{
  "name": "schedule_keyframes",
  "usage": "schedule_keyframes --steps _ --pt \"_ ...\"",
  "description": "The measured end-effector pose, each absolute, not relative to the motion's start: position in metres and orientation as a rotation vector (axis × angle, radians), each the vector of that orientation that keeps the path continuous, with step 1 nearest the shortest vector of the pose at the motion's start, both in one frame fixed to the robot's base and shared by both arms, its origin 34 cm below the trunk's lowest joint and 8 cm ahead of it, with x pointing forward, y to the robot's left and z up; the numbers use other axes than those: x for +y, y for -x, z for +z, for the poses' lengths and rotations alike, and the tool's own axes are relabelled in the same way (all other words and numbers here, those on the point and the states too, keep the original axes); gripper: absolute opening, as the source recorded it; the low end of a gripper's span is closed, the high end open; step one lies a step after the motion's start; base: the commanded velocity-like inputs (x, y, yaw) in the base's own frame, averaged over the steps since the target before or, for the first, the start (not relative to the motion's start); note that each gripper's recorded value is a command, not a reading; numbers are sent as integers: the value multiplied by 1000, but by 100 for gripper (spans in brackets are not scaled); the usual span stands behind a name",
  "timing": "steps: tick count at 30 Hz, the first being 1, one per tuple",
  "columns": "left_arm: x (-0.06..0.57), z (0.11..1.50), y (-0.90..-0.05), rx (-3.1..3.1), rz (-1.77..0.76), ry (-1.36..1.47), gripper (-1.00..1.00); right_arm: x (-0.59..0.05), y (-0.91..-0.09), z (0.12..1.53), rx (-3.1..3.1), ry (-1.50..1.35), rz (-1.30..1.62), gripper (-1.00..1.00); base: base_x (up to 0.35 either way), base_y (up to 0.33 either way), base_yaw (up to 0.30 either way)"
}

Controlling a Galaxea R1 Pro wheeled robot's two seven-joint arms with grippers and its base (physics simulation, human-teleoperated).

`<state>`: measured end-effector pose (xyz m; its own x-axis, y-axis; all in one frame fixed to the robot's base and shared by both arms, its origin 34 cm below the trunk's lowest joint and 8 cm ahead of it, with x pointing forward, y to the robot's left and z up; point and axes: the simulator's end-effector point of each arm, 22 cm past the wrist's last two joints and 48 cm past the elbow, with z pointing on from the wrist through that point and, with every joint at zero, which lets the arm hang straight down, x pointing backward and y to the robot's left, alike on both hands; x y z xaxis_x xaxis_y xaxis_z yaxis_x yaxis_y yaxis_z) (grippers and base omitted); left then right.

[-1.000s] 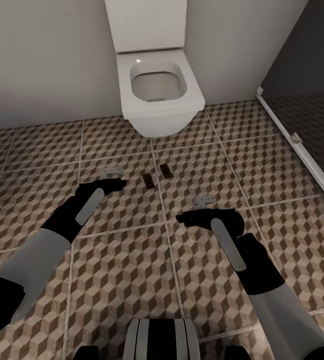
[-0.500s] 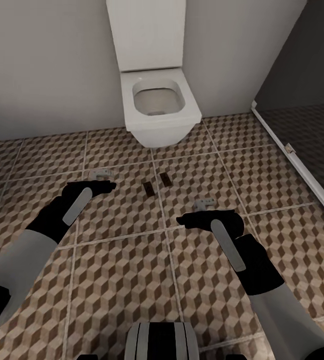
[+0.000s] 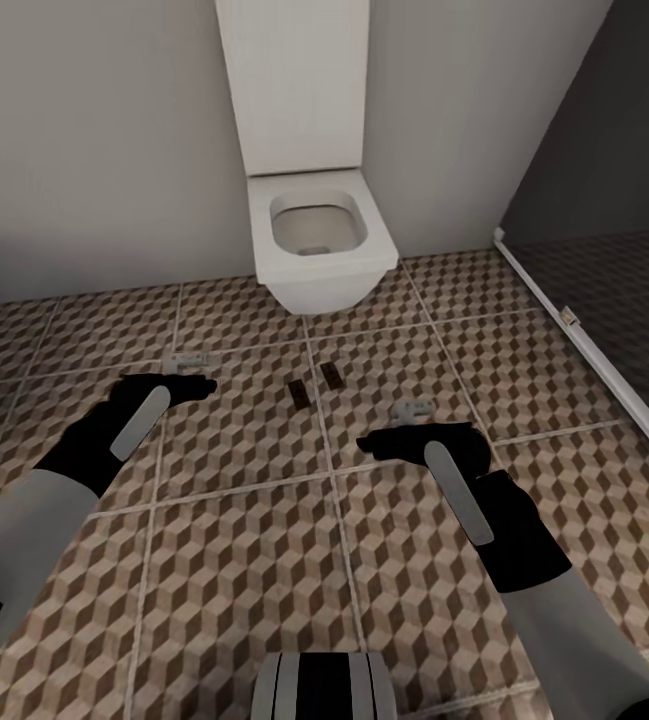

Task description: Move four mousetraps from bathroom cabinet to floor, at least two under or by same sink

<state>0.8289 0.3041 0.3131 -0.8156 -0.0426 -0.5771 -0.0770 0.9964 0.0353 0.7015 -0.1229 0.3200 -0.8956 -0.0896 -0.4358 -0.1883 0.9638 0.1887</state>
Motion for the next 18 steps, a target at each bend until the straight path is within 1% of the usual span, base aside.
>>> schedule_keyframes --steps 11,18 --pt "315 302 -787 2582 104 85 100 -128 -685 323 2702 194 297 100 0 0 0" --pt "318 272 -731 2668 118 80 100 -133 -662 314 2746 185 288 100 0 0 0"
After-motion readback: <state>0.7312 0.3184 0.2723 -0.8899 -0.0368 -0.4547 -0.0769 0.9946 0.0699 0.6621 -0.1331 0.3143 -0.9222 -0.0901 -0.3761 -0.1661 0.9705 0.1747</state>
